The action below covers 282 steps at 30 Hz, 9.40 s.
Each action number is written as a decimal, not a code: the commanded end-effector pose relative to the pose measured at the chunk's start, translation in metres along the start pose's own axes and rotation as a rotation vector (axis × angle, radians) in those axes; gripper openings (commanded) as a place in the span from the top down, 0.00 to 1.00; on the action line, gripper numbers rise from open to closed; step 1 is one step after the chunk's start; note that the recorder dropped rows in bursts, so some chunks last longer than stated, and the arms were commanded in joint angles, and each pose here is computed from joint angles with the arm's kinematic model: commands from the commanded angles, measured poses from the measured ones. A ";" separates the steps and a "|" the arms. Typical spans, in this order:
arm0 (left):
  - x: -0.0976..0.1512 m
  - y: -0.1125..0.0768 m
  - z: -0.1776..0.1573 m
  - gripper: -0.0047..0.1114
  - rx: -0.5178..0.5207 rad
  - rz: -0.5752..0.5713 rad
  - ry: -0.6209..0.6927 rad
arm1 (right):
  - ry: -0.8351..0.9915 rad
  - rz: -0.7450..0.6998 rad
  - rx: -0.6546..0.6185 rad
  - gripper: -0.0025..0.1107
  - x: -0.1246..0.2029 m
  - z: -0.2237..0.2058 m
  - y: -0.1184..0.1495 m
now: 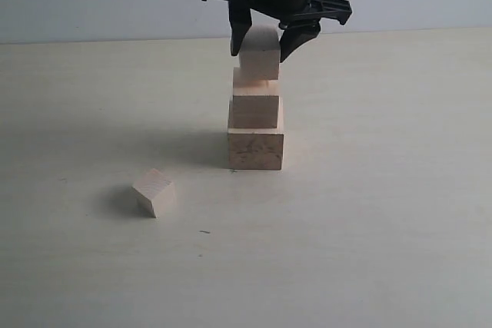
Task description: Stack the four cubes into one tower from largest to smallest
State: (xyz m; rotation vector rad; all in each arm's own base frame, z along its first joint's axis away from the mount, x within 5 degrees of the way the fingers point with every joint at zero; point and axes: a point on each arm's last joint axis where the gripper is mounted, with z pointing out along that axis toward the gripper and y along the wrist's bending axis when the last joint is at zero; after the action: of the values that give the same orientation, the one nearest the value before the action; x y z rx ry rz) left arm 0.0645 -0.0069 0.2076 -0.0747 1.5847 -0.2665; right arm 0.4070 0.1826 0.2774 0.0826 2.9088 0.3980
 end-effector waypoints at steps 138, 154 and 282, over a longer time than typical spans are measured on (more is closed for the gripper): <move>0.000 -0.001 0.000 0.96 0.010 -0.001 -0.002 | 0.021 0.090 -0.023 0.59 0.003 0.002 -0.001; 0.000 -0.002 0.000 0.96 0.022 -0.001 0.002 | 0.023 0.092 -0.026 0.55 0.003 0.002 0.000; 0.058 -0.158 0.307 0.96 0.650 -0.742 0.825 | 0.066 0.028 -0.546 0.98 -0.030 0.015 -0.102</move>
State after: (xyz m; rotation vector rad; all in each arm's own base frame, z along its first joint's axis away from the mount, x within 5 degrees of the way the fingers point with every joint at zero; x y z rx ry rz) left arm 0.3489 -0.2070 0.1760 -0.0617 2.1665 -1.5149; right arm 0.4389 0.0826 0.2288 0.0270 2.7965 1.1317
